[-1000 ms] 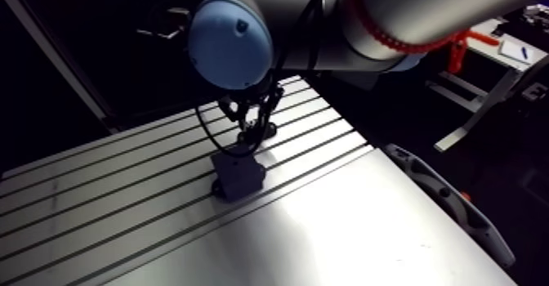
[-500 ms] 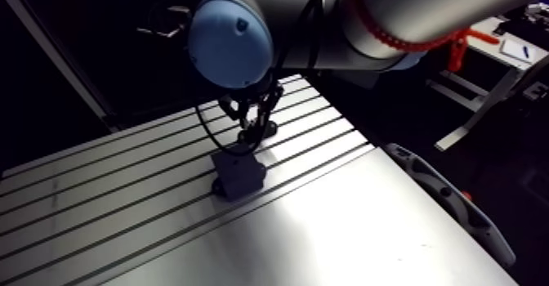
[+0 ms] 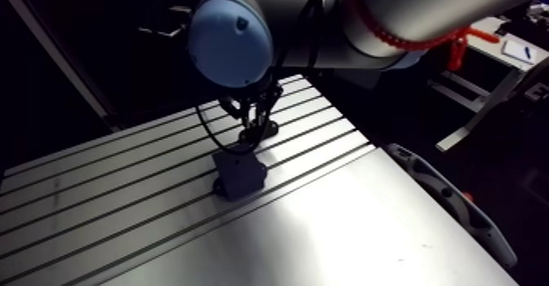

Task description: Pick up the M10 bolt and insert it into the hole until fully seated.

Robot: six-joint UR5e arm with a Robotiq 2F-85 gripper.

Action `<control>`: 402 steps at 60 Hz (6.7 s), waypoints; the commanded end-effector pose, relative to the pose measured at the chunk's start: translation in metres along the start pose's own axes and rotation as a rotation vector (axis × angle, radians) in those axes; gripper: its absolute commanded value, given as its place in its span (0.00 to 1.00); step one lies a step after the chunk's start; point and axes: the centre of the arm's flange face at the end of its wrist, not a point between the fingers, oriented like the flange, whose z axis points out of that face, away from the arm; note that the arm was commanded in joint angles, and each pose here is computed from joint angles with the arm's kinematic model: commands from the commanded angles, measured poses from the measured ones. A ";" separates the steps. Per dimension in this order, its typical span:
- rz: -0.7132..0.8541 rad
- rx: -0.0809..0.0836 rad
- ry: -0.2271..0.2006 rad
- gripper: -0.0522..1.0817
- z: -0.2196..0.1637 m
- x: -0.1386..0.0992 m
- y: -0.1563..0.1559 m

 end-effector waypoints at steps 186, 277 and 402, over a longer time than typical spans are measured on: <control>0.022 0.038 -0.185 1.00 -0.172 -0.011 -0.056; -0.001 0.042 -0.238 1.00 -0.108 -0.041 -0.062; -0.029 0.020 -0.276 1.00 -0.074 -0.040 -0.057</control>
